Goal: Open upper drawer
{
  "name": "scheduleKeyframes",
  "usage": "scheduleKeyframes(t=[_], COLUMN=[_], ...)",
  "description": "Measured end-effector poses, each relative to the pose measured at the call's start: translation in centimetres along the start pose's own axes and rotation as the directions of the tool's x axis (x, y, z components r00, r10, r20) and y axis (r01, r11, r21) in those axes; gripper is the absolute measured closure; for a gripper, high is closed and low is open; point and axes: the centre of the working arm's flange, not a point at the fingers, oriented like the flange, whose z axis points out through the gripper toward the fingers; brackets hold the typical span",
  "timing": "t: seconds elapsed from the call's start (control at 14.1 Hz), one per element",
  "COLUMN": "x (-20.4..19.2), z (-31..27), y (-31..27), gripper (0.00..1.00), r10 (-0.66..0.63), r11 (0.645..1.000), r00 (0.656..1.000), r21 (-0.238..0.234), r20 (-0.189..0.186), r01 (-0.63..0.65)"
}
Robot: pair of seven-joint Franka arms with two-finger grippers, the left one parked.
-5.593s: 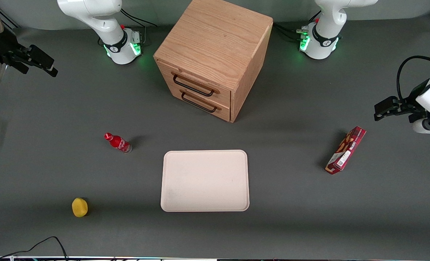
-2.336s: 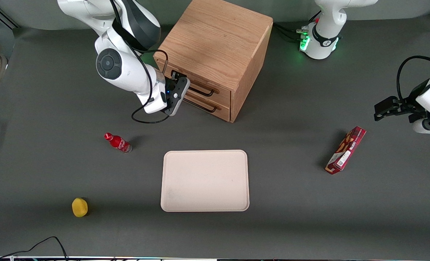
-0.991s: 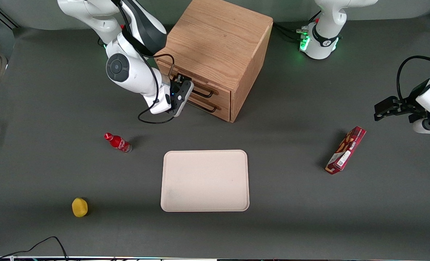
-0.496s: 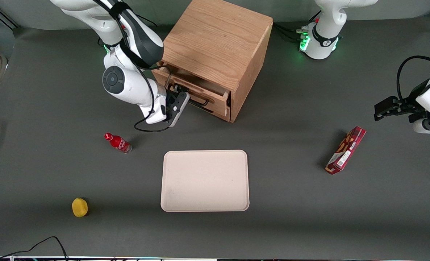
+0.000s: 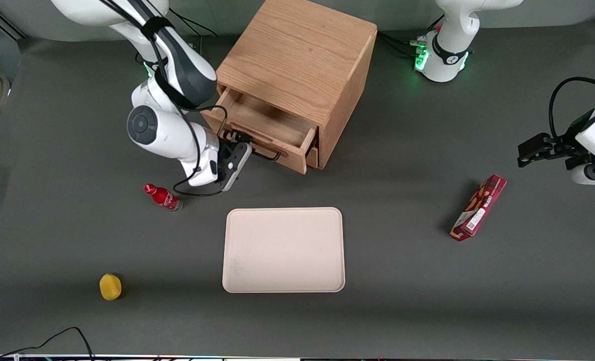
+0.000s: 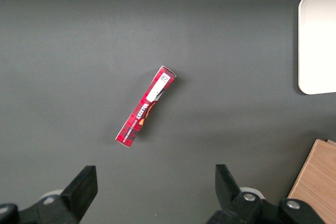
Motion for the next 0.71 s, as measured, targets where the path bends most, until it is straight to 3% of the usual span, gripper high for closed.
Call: scheduleKeyframes(t=[0.42,0.71], x=[0.4,0.8], z=[-0.8,-1.4], y=[3.4,5.0], gripper=[0.0,0.0], r10=[0.019,0.016], r11=[1.0,1.0], r00=[1.0,1.0], r21=[-0.001,-0.012], r20=[-0.02,-0.007], r01=[-0.019,-0.016])
